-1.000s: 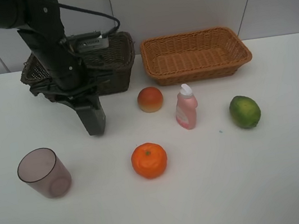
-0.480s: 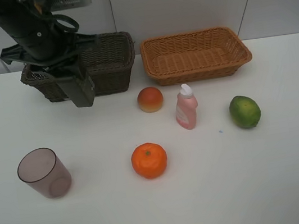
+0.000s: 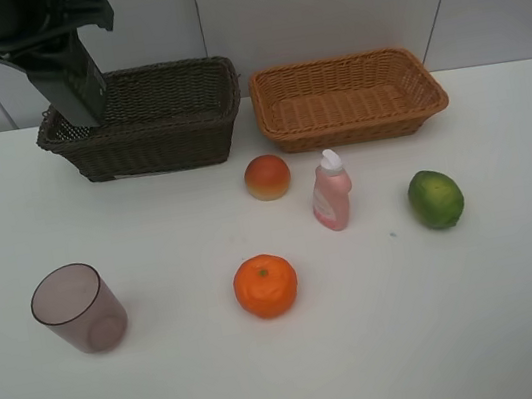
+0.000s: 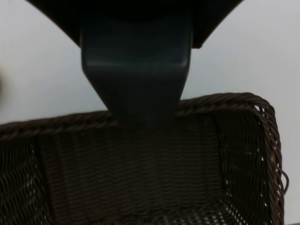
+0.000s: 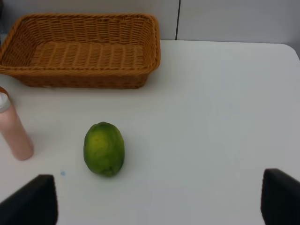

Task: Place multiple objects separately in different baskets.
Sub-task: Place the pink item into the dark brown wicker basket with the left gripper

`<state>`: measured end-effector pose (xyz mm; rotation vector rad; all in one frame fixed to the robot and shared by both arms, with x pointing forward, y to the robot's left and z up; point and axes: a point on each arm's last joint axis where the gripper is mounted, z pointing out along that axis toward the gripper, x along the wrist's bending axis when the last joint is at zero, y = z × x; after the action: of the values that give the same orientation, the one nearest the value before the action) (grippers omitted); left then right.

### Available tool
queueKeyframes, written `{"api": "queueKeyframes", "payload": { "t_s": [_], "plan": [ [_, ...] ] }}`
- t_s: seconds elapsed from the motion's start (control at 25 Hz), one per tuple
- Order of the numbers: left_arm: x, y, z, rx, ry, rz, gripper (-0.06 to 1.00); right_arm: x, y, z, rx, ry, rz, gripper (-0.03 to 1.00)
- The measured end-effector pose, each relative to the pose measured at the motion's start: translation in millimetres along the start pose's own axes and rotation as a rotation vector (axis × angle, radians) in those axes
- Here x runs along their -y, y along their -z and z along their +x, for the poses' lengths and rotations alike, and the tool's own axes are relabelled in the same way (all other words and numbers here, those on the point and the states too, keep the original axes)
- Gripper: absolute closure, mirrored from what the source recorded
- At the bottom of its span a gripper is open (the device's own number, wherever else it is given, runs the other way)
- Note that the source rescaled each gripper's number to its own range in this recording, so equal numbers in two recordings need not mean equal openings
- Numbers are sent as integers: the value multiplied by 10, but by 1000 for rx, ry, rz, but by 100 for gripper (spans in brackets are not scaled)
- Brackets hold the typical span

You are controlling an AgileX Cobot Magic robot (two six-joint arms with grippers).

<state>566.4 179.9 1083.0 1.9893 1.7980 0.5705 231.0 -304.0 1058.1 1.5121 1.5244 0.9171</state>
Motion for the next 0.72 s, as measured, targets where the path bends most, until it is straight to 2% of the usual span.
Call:
{"api": "queueKeyframes", "payload": {
  "t_s": [0.24,0.36,0.72],
  "plan": [
    [-153,-168,351,-36,103,-58,49,0,0,0,0,0,0,11],
    [-236,-340,441,-48,128,-62,49,0,0,0,0,0,0,11],
    [-399,-1030,400,-35,132,-54,49,0,0,0,0,0,0,11]
  ]
}}
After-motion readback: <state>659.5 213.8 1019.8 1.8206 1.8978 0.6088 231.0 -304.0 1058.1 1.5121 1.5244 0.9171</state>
